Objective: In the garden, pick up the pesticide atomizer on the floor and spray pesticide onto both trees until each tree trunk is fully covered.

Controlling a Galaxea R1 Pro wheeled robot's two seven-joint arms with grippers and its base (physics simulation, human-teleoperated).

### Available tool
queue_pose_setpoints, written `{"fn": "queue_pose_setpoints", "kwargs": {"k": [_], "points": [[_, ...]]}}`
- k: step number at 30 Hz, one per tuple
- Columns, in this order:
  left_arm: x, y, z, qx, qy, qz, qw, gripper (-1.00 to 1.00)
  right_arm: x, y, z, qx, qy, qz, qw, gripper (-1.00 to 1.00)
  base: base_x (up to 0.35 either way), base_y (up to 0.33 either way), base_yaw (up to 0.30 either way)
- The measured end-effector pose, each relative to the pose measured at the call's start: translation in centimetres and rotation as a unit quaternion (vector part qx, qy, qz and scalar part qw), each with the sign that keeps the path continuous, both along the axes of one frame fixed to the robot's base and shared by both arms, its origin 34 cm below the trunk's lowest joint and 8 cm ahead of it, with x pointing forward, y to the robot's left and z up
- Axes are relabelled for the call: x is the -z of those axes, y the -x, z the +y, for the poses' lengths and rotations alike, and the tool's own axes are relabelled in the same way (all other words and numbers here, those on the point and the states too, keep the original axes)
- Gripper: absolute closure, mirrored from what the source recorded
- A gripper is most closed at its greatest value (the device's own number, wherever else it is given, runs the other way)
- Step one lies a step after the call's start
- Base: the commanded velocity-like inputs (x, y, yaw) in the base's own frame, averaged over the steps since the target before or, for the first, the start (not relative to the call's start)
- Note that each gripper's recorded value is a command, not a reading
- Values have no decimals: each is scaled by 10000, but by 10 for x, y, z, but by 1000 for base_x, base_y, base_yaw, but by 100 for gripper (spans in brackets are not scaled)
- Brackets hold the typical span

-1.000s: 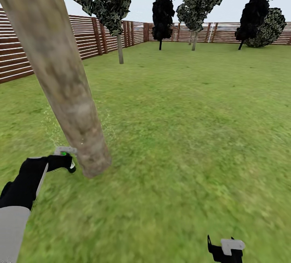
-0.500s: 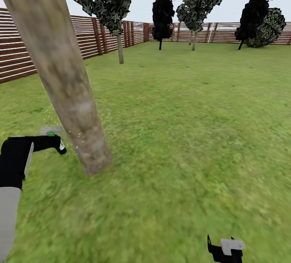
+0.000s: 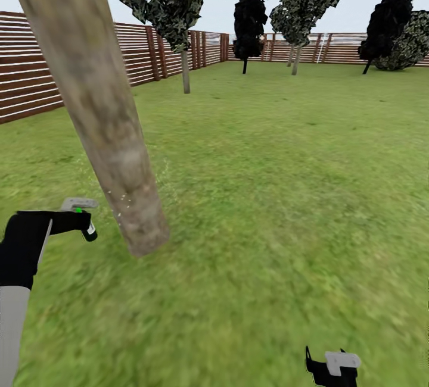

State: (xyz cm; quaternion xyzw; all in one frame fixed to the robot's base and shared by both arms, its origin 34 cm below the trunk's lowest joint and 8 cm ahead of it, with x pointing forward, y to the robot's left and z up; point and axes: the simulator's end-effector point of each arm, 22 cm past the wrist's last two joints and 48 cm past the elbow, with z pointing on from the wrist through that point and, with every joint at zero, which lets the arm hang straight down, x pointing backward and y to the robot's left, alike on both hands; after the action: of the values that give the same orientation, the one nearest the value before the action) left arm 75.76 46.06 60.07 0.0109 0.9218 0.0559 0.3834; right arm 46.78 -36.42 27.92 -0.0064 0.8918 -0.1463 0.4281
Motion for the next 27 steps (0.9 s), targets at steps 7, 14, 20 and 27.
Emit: {"fn": "queue_pose_setpoints", "kwargs": {"k": [7, 14, 20, 27], "points": [[-5, -1, 0, -3, -7, -61, 10000, 100, 0, 0, -1, 1, 5, 1, 10000, -100, -77, -261, 0], [-8, -2, 3, -57, 31, -113, 9999, 100, 0, 0, 0, 0, 1, 2, 10000, -100, -232, -210, 0], [-14, -6, 1, -45, 33, -168, 9998, 100, 0, 0, 0, -3, 1, 3, 10000, -100, -106, -245, 0], [-14, -6, 2, -57, 25, -166, 9998, 100, 0, 0, 0, -3, 1, 3, 10000, -100, 42, -274, 0]]}}
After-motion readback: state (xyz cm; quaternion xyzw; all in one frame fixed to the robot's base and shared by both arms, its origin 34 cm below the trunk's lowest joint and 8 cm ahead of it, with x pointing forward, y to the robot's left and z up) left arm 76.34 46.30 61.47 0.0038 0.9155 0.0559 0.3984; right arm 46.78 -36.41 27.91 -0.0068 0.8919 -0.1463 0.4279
